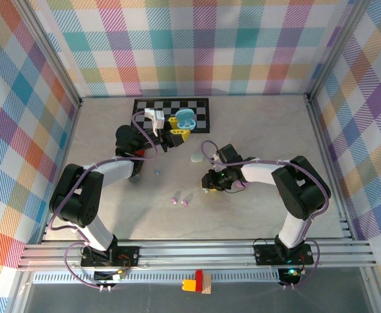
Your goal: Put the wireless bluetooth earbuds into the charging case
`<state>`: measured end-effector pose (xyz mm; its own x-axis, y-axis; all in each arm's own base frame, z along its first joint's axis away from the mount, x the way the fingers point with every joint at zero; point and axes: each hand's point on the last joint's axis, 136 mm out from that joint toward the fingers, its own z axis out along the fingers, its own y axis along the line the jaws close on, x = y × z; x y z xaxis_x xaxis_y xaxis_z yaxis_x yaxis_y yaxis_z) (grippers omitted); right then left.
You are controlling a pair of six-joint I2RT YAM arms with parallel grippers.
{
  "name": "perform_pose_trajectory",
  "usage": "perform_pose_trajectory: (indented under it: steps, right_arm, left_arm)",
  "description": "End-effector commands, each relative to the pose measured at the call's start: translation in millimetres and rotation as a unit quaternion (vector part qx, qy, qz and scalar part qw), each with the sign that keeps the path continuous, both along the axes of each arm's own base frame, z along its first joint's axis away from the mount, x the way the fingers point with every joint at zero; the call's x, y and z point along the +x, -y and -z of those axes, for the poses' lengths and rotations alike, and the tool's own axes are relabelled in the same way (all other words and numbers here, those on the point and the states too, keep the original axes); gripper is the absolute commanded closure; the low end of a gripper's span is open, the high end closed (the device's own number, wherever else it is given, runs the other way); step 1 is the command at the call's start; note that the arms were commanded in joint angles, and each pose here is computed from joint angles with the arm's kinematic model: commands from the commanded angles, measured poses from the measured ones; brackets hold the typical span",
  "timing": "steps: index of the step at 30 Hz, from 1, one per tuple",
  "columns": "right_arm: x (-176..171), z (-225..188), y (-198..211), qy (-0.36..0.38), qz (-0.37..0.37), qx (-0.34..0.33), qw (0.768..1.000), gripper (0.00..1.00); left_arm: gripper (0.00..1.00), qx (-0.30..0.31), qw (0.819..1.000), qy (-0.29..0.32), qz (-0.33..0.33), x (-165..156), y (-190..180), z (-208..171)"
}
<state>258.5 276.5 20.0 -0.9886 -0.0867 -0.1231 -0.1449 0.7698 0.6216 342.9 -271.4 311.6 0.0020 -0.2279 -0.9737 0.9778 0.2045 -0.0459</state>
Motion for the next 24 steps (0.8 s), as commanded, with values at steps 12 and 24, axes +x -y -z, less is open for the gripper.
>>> perform_pose_trajectory:
  steps: [12, 24]
  right_arm:
    - [-29.1, 19.8, 3.9, -0.029, -0.053, -0.026, 0.998, 0.77]
    - [4.6, -9.1, 18.5, 0.056, 0.026, -0.063, 0.996, 0.80]
  left_arm:
    - [0.61, -0.009, 0.999, 0.038, 0.004, -3.3, -3.5, -16.3]
    - [0.61, -0.009, 0.999, 0.039, -0.003, -1.7, -4.5, -14.5]
